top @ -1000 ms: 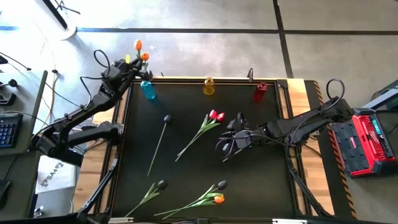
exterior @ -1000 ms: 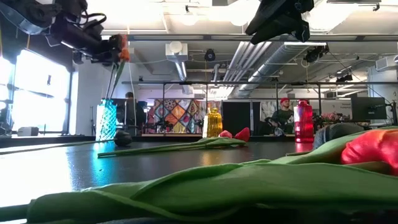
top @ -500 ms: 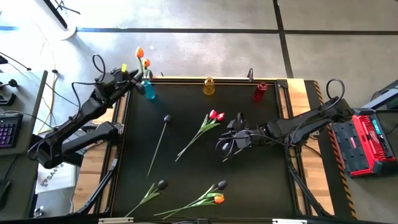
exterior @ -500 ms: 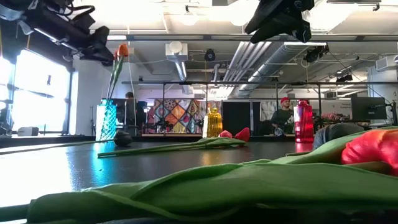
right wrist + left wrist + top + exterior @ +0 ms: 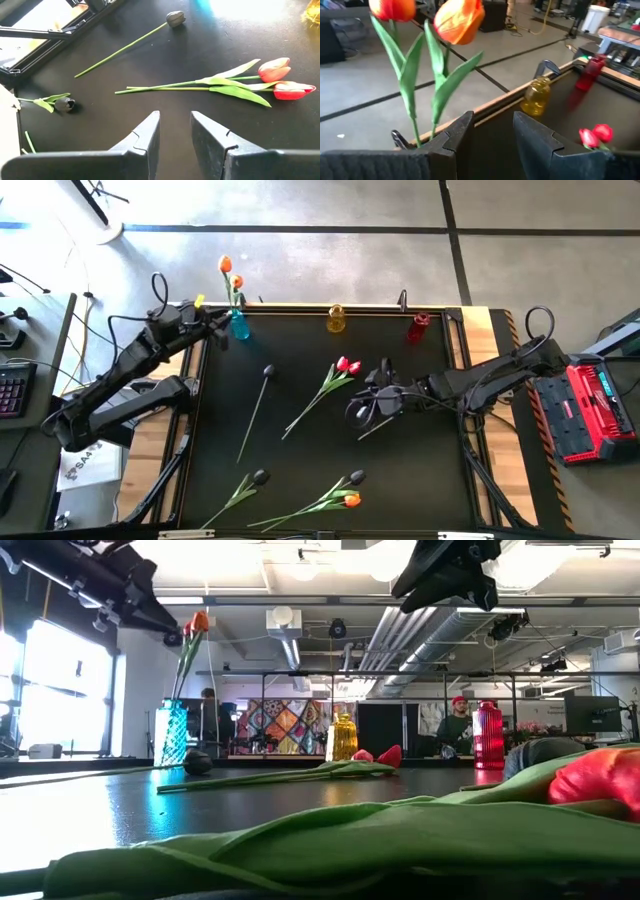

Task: Sort flowers into vase by color
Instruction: Put the orange flower into the blue vase

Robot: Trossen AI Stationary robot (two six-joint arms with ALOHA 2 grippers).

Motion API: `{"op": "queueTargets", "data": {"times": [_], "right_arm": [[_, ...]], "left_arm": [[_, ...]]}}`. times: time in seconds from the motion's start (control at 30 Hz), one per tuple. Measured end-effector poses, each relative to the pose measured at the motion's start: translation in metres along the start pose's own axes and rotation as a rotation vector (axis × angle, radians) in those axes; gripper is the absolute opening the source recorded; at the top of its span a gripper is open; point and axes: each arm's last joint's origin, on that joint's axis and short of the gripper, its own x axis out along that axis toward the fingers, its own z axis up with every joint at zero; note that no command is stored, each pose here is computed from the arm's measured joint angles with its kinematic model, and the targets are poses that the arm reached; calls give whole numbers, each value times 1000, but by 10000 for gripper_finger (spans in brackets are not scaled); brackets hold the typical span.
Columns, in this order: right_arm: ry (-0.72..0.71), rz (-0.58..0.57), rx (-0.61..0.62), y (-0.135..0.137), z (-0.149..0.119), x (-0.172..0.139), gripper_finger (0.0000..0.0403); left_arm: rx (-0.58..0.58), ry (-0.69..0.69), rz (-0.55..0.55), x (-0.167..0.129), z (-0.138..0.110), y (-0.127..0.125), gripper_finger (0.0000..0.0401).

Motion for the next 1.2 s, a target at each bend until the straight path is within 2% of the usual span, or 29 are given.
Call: {"op": "queueTargets", "data": {"times": [0.4,0.6,0.87,1.03,1.2], "right_arm": [[43,25,1,-6,6,4,96],[55,20,42,-7,6,5,96],[60,14,68,-7,5,6,96],[139,-60,20,-7,-9,23,96],[256,-101,24,-2,-32,50,96]], "left_arm": [[1,113,-135,-14,4,-15,127],[-9,174,-210,-24,6,-23,127],[-22,291,-293,-27,-4,-33,126],[-33,422,-304,-27,-14,-39,126],[-23,516,-329,-25,-21,-48,126]]}}
